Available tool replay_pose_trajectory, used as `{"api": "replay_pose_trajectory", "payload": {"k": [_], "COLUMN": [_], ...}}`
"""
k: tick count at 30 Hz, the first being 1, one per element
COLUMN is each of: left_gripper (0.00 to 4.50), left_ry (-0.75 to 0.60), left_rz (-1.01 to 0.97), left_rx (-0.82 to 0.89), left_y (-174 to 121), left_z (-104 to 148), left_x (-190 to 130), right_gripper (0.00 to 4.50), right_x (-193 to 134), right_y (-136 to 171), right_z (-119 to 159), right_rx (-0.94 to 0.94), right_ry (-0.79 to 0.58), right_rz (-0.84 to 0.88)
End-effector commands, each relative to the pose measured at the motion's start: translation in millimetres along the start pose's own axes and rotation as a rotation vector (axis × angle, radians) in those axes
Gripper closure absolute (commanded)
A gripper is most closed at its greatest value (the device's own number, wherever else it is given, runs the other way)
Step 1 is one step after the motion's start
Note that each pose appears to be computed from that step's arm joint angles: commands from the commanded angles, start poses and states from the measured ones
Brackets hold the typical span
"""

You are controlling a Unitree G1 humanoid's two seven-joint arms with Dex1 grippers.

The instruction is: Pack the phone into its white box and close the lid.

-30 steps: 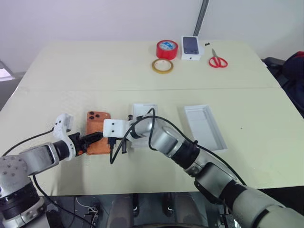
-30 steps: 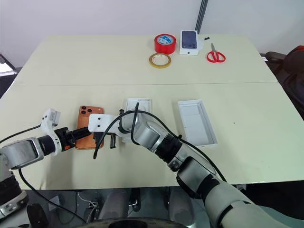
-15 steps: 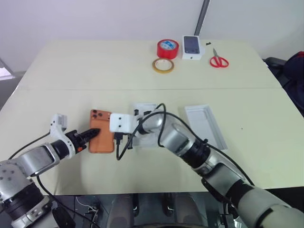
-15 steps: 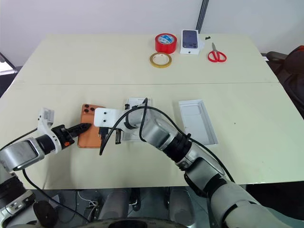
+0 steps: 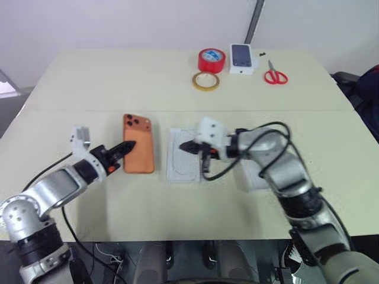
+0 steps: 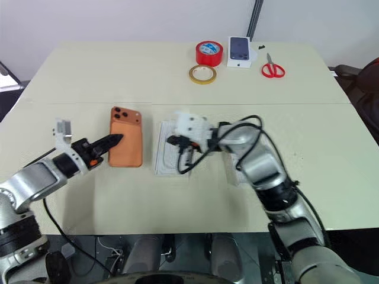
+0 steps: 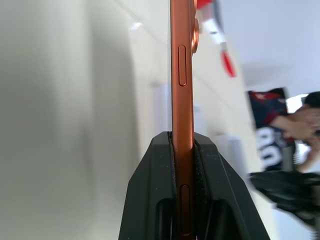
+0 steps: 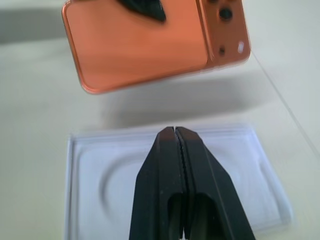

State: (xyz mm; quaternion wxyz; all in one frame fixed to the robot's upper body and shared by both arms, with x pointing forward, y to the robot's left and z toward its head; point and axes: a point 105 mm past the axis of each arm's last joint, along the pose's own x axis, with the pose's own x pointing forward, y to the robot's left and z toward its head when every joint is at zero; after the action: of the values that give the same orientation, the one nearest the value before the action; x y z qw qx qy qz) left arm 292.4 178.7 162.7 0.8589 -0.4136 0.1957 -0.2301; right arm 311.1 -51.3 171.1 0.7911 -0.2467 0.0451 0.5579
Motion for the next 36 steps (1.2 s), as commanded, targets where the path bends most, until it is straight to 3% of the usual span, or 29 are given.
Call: {"api": "replay_pose_trajectory", "payload": {"k": [1,5,12,36], "left_gripper": [4.46,4.46,4.46,4.46], "left_ry": [0.026,0.109,0.172,0.18], "left_rz": [-0.117,-0.107,-0.091,-0.053], "left_rx": [-0.014,-0.066,-0.074,-0.069], "left_y": [-35.0,-35.2,-34.1,-26.6], "left_z": [-8.3,-35.1,-52.5,-59.3], "left_x": [14.5,41.9,59.5,73.1], "right_gripper": [4.5,4.5,4.5,4.5], "right_x": [-23.4,-43.5,-50.6,-53.4], "right_y": [-6.7,-9.8,-14.7,-9.2], "right_z": [-0.5,-22.6,-31.9,-29.9], "right_rx": [0.024,0.06,0.071,0.11], "right_ry": [-0.021,0.057,0.096,0.045], "right_rz": [-0.045,-0.092,-0.146,-0.111]}}
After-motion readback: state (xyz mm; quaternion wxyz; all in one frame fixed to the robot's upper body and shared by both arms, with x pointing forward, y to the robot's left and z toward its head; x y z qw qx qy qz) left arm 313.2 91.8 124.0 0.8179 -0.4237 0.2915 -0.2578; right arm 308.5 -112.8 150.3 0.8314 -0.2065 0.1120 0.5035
